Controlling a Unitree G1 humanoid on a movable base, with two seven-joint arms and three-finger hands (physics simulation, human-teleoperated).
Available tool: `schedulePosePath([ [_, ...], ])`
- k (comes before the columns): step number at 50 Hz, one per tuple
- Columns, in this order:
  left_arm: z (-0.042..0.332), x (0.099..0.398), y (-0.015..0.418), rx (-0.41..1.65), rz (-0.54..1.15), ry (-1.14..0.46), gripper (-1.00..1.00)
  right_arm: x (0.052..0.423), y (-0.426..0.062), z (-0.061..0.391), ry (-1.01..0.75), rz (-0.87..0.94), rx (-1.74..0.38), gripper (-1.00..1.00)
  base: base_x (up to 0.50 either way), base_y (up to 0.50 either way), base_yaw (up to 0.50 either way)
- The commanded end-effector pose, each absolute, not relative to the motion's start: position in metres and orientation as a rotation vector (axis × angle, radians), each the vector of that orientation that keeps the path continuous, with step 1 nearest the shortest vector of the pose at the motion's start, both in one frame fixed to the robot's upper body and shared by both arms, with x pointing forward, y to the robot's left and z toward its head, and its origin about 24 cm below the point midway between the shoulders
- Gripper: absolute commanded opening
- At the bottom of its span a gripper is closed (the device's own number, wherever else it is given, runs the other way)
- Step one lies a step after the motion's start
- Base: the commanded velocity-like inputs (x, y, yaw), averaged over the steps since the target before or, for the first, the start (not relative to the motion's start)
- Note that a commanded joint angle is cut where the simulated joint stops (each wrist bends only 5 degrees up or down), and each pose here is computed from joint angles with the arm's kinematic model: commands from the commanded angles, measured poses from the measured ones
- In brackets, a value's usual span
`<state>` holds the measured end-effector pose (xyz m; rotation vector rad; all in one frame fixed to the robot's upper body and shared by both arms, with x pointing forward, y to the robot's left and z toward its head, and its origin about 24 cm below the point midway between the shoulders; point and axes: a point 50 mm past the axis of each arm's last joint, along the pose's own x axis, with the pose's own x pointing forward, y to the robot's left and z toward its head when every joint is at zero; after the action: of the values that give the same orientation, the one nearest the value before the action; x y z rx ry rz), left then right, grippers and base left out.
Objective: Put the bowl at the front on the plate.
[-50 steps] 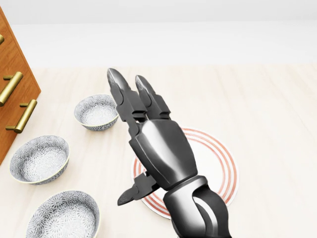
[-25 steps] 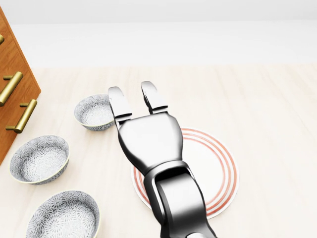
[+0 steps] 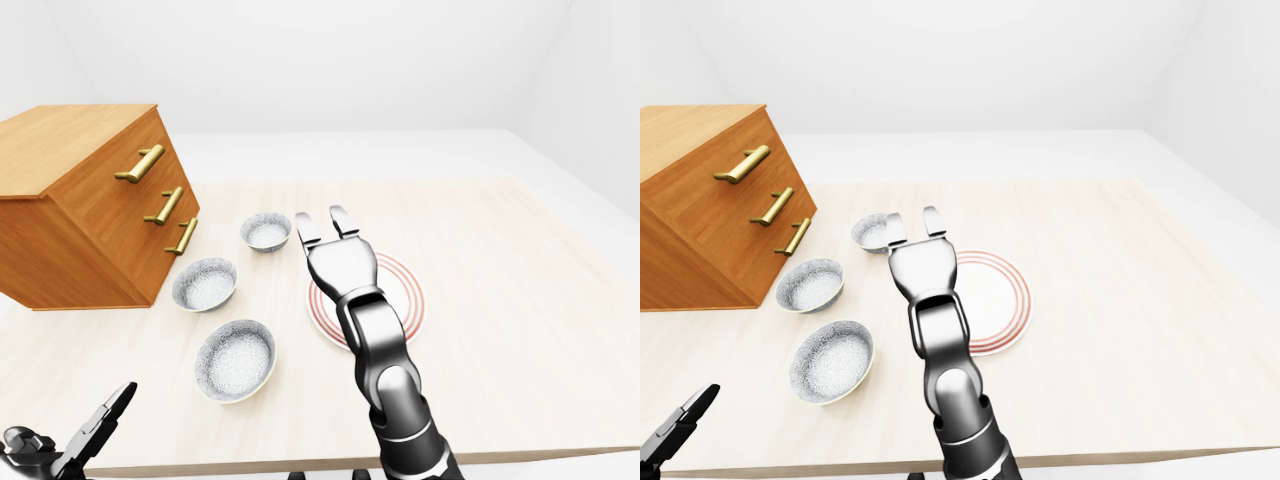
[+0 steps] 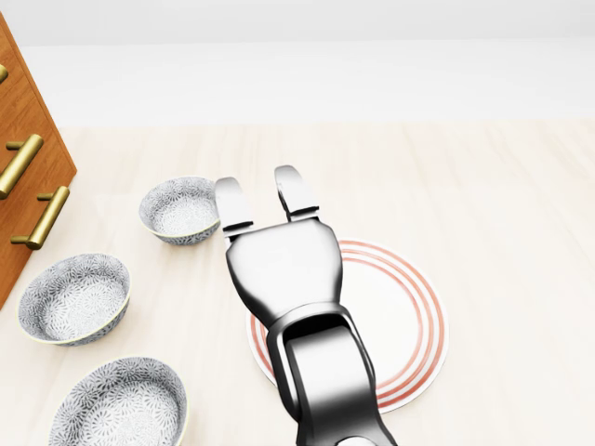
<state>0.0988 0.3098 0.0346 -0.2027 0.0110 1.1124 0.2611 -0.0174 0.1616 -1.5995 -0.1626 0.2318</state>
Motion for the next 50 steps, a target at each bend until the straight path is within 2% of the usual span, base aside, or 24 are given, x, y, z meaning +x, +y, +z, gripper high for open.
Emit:
schedulePosePath([
  [1, 0.035, 0.099, 0.310, -0.203, 1.112, 0.012, 1.00, 0.261, -0.015, 0.158, -0.138, 0.254, -1.620, 1.00, 0.00, 0.00, 0.00],
  [7, 0.034, 0.099, 0.310, -0.204, 1.112, 0.014, 1.00, 0.253, 0.001, 0.162, -0.186, 0.290, -1.671, 1.00, 0.00, 0.00, 0.00],
  [10, 0.034, 0.099, 0.310, -0.203, 1.112, 0.014, 1.00, 0.249, 0.006, 0.159, -0.199, 0.336, -1.629, 1.00, 0.00, 0.00, 0.00],
  [18, 0.033, 0.100, 0.310, -0.200, 1.113, 0.014, 1.00, 0.236, 0.007, 0.157, -0.219, 0.337, -1.642, 1.00, 0.00, 0.00, 0.00],
  [25, 0.032, 0.101, 0.310, -0.197, 1.112, 0.017, 1.00, 0.210, 0.009, 0.153, -0.273, 0.370, -1.628, 1.00, 0.00, 0.00, 0.00],
  [40, 0.033, 0.100, 0.310, -0.199, 1.115, 0.015, 1.00, 0.189, 0.019, 0.106, -0.222, 0.634, -1.629, 1.00, 0.00, 0.00, 0.00],
  [50, 0.034, 0.099, 0.310, -0.198, 1.115, 0.015, 1.00, 0.189, 0.019, 0.086, -0.170, 0.707, -1.666, 1.00, 0.00, 0.00, 0.00],
])
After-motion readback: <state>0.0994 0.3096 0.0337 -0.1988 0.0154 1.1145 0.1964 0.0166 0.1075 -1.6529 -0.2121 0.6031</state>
